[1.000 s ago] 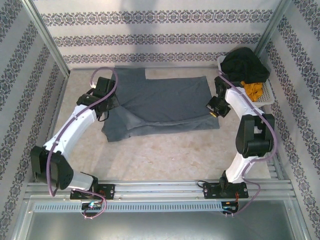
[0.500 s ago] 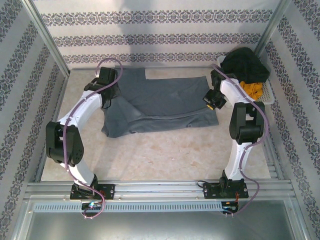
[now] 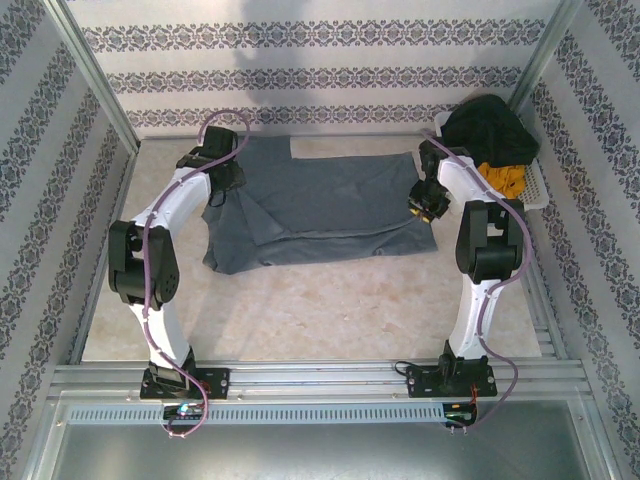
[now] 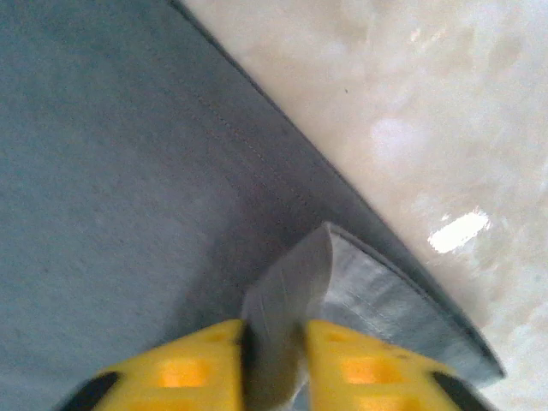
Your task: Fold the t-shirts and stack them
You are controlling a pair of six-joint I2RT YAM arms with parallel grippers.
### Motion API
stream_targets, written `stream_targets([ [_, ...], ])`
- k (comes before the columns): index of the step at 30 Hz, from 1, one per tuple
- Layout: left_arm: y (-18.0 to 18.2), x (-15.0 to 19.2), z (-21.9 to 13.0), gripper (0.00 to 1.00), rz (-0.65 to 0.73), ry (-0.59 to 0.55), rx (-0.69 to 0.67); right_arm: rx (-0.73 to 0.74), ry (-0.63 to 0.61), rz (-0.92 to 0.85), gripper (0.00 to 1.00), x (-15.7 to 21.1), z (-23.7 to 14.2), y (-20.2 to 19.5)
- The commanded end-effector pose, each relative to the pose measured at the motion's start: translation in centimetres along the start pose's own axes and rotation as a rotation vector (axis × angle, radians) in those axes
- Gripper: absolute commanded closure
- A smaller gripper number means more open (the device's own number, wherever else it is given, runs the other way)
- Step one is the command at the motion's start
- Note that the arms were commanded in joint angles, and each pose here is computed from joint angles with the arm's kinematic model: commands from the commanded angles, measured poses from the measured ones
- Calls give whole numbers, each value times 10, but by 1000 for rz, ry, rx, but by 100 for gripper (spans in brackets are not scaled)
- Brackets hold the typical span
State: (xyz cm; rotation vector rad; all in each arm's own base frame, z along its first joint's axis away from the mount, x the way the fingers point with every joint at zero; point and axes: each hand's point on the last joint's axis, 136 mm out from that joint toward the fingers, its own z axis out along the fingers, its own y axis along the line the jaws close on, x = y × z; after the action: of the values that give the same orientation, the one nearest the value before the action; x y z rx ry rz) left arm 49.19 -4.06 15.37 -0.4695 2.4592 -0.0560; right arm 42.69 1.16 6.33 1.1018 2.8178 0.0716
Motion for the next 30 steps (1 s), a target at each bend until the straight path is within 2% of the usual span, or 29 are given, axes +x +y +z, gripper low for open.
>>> stream_targets([
  [1,25,8,-17,50,-79,61,-66,-4,-18,-12,57,-4,-21,-8],
  [3,41,30,-27,46,-156,107,-106,-15,-32,-16,49,-1,-30,-15],
  [5,60,59,-40,45,-269,164,-147,-23,-38,-17,46,8,-37,-26],
  [7,84,92,-52,44,-395,211,-185,-40,-35,-20,46,21,-37,-36],
  [10,109,133,-57,46,-636,255,-167,-122,-21,-5,48,40,-30,-42],
  [13,126,160,-49,48,-831,291,-145,-207,-14,40,50,51,-18,-48],
  [15,127,171,-41,48,-913,313,-126,-255,-5,68,50,53,-12,-49],
  [20,122,178,-24,50,-995,343,-101,-265,22,103,52,54,2,-56],
  [25,115,192,-13,58,-1038,405,-87,-256,42,165,52,52,11,-65],
  [30,106,199,-10,61,-1025,431,-81,-244,51,186,52,47,16,-70],
])
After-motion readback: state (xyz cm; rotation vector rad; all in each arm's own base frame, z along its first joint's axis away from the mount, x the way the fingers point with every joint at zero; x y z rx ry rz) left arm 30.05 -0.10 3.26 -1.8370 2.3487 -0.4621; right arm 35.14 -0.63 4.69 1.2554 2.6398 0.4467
